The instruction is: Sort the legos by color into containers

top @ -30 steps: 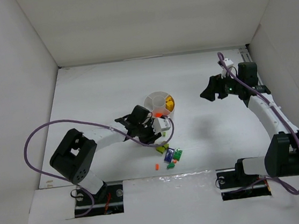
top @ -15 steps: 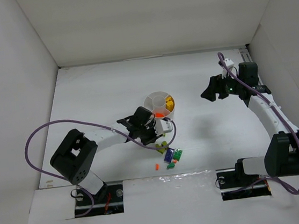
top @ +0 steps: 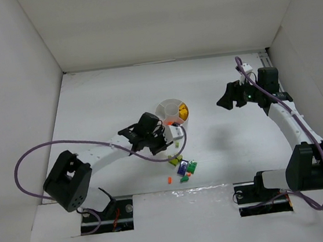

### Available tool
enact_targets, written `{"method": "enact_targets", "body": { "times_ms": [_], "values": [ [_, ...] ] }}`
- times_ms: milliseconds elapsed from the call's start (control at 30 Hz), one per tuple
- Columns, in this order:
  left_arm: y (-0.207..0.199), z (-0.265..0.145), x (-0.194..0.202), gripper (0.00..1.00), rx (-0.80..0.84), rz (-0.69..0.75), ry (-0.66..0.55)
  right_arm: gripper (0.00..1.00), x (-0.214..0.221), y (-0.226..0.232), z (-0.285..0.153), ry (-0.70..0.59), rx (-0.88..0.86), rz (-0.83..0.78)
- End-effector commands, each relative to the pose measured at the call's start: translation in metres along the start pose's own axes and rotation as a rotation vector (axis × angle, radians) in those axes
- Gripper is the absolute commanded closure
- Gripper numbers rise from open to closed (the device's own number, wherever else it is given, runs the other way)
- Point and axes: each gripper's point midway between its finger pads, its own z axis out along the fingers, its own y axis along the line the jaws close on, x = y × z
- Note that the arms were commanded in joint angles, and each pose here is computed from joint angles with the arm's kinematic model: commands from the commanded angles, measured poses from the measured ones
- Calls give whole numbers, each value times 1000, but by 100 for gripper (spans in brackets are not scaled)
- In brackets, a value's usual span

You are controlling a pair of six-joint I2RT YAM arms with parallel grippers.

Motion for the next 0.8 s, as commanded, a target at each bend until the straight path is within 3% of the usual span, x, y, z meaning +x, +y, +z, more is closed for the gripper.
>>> {"method": "enact_targets", "body": {
  "times_ms": [0, 200, 300, 767],
  "values": [
    [14, -33, -56, 97, -59, 0, -151, 21, -21, 6, -5, -49, -20, -32],
    [40, -66, -119, 97, -151, -29, -299, 21, -29, 10, -7, -79, -29, -31],
    [55, -64, -128, 97, -184, -46, -303, 21, -29, 10, -7, -79, -29, -22],
    [91, -33, -124, 97, -185, -128, -257, 21, -39, 5, -5, -94, -9, -25]
  ]
}}
